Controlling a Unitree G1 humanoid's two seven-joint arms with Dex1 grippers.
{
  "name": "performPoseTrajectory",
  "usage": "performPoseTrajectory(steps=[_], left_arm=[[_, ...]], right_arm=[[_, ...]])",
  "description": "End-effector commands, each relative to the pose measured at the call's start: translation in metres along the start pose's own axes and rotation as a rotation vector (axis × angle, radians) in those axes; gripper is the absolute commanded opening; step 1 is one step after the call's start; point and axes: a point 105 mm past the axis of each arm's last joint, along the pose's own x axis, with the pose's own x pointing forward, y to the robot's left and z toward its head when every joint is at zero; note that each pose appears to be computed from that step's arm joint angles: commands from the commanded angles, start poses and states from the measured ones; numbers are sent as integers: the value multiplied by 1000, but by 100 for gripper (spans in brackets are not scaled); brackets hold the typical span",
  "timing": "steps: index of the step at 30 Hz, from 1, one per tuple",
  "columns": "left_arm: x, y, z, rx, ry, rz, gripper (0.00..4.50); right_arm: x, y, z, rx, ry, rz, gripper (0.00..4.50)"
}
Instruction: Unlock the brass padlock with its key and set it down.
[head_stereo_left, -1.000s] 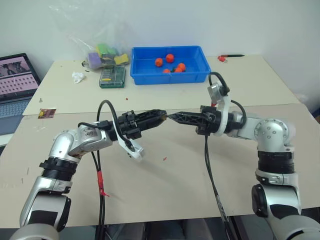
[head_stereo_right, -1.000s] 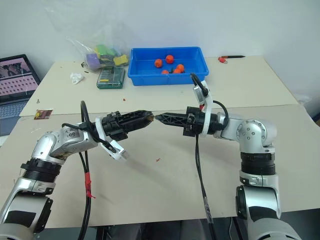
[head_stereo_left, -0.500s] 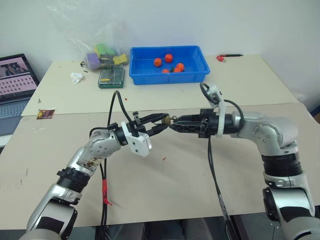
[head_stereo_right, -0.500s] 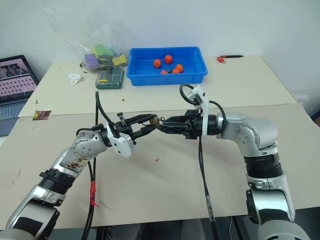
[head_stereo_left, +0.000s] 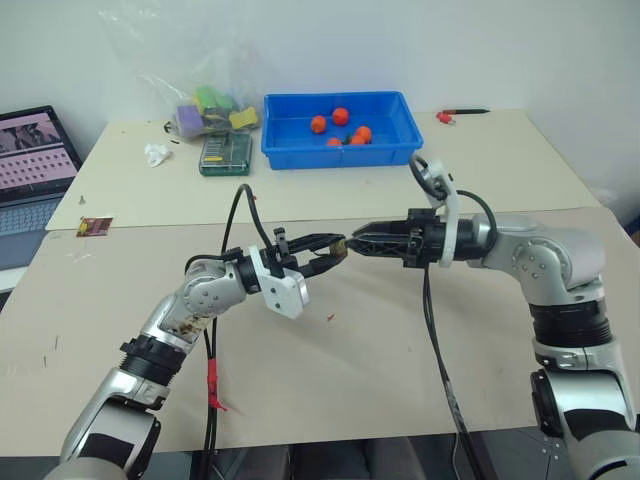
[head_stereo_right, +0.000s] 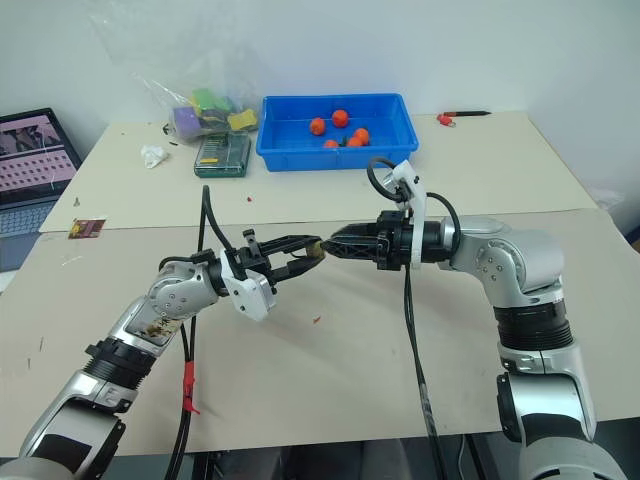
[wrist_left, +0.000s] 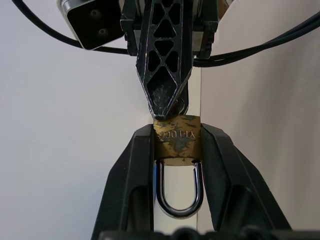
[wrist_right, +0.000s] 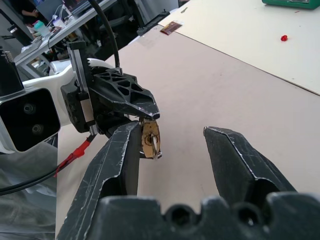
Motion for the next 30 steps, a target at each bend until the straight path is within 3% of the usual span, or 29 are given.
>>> performPoseTrajectory(steps=[1,9,10,16,22,24,25,30], left_arm=[[5,17,6,51,-34,43,81],[7,18,6,61,-40,46,81],[6,18,6,61,-39,45,81],[7,17,6,59,-36,48,81],[7,18,3,40,-28,63,81],[7,20,1,0,-24,73,181],[6,21,0,-22,-20,75,200],[-1,14,-11,-104,31,33,380]], right_arm=[[0,7,7,-44,-20,26,250],[3,9,5,-27,-22,44,250],[3,9,6,-23,-26,46,199],[3,10,8,-18,-35,54,11],[1,11,8,-26,-28,59,10],[1,12,7,-43,-19,59,10],[1,12,6,-46,-18,58,10],[-1,10,6,-47,-14,53,10]])
